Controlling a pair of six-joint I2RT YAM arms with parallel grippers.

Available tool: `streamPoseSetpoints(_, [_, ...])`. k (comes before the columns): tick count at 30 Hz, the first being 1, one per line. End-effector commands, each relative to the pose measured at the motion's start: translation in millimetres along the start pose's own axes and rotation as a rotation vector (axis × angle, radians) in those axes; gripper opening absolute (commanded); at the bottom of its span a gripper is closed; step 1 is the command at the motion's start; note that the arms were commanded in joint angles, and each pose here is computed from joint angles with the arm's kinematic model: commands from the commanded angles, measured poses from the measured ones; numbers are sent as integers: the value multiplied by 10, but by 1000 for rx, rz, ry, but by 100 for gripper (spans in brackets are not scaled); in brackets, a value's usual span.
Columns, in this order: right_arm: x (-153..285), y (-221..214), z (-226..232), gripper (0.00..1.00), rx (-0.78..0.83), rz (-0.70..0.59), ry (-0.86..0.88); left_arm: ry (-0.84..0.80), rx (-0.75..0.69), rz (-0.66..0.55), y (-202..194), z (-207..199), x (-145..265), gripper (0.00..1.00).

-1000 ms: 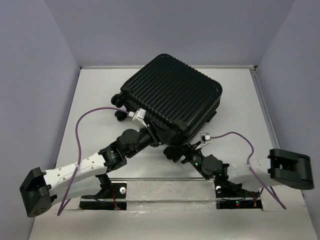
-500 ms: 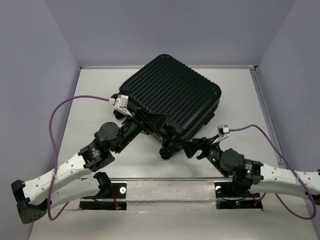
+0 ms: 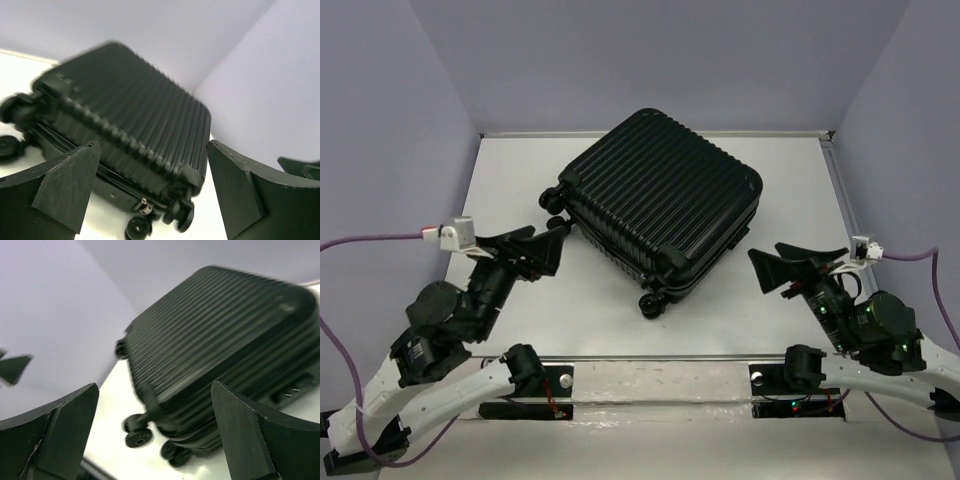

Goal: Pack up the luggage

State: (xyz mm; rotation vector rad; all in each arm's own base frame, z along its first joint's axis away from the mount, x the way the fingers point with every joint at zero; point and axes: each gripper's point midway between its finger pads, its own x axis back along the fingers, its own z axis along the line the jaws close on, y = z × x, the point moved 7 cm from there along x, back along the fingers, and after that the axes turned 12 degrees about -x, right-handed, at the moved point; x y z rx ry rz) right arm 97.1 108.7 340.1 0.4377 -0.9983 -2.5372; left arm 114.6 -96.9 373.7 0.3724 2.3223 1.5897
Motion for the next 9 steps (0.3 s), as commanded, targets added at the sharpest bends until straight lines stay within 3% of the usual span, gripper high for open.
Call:
streamPoseSetpoints(1, [79, 74, -334, 100, 89, -88, -156, 107, -75, -36, 17, 253, 127, 99])
streamPoseSetpoints(9, [196, 192, -440, 100, 51, -138, -148, 112, -126, 12, -123, 167, -43, 99])
